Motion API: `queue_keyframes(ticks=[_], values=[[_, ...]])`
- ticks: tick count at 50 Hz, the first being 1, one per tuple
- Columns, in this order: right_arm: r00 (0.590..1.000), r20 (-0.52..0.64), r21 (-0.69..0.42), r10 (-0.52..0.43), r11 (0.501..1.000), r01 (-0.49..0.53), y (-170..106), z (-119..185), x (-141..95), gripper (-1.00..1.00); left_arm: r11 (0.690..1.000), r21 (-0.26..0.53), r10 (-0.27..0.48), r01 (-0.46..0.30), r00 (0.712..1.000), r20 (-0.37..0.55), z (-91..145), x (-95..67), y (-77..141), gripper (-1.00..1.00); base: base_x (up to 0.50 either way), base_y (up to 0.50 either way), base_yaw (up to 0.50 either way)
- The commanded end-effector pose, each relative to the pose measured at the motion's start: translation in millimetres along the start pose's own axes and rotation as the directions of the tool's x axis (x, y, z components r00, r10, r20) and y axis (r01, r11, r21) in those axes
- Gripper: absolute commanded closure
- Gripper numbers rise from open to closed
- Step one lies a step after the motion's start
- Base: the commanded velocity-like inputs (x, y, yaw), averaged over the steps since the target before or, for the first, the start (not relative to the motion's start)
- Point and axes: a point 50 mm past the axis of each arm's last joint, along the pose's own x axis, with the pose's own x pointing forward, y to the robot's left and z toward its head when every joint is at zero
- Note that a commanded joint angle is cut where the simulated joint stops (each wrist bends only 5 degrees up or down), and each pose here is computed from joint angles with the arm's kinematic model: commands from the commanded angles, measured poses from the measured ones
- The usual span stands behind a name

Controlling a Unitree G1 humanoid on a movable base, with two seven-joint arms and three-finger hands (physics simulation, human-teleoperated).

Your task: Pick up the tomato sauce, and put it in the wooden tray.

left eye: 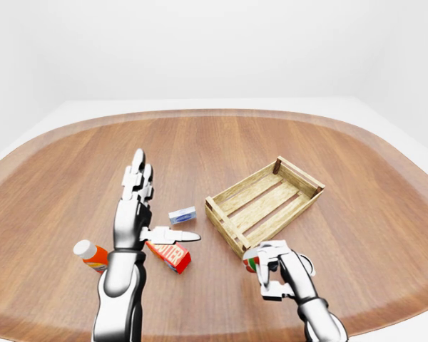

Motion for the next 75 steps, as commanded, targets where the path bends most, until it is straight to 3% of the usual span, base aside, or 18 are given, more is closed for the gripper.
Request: queue_keyframes(ticks=[1,15,22,34,43,49,56,59,66,75], values=[[0.984,0.177,-0.042,0.002,0.999,0.005,-8.0,48.0,-10.1,1.0,1.0,-0.001,0.0,0.0,1.0,0.0,-0.3,0.6,0.1,-1.0,0.0,0.0,0.0],[0.915,0.404,-0.114,0.017,0.993,0.032,-18.8,101.5,-22.9,1.0,1.0,0.0,0.0,0.0,1.0,-0.012,-2.9,0.6,-0.1,-1.0,0.0,0.0,0.0],[0.844,0.534,-0.192,0.042,0.979,0.073,-25.2,132.6,-31.6,1.0,1.0,0.0,0.003,-0.003,1.0,-0.008,-2.2,0.6,0.7,-1.0,0.0,0.0,0.0],[0.796,0.598,-0.345,0.093,0.926,0.151,-33.2,155.0,-24.3,1.0,1.0,0.0,0.003,-0.003,1.0,-0.005,-1.3,0.6,0.7,-1.0,0.0,0.0,0.0],[0.823,0.558,-0.468,0.106,0.859,0.207,-50.2,162.1,15.8,1.0,1.0,0.0,0.006,-0.006,1.0,0.001,-0.2,1.1,1.8,-1.0,0.0,0.0,0.0],[0.894,0.435,-0.559,0.103,0.81,0.179,-65.8,154.0,61.7,1.0,1.0,-0.001,0.005,-0.005,1.0,-0.004,-1.3,1.1,1.8,-1.0,0.0,0.0,0.0],[0.948,0.304,-0.561,0.092,0.822,0.1,-79.7,143.2,113.4,1.0,1.0,0.001,0.005,-0.005,1.0,0.023,5.2,0.1,1.9,-1.0,0.0,0.0,0.0],[0.959,0.273,-0.554,0.072,0.827,0.096,-85.4,139.6,125.2,1.0,1.0,0.002,0.005,-0.005,1.0,0.018,3.9,0.7,1.8,-1.0,0.0,0.0,0.0],[0.988,0.146,-0.48,0.041,0.877,0.035,-103.0,126.3,163.6,1.0,1.0,0.001,0.006,-0.006,1.0,0.018,3.6,1.5,2.5,-1.0,0.0,0.0,0.0],[0.999,0.021,-0.386,0.037,0.922,-0.026,-111.1,107.6,185.1,1.0,1.0,-0.002,0.007,-0.007,1.0,0.006,0.6,2.1,2.7,-1.0,0.0,0.0,0.0]])
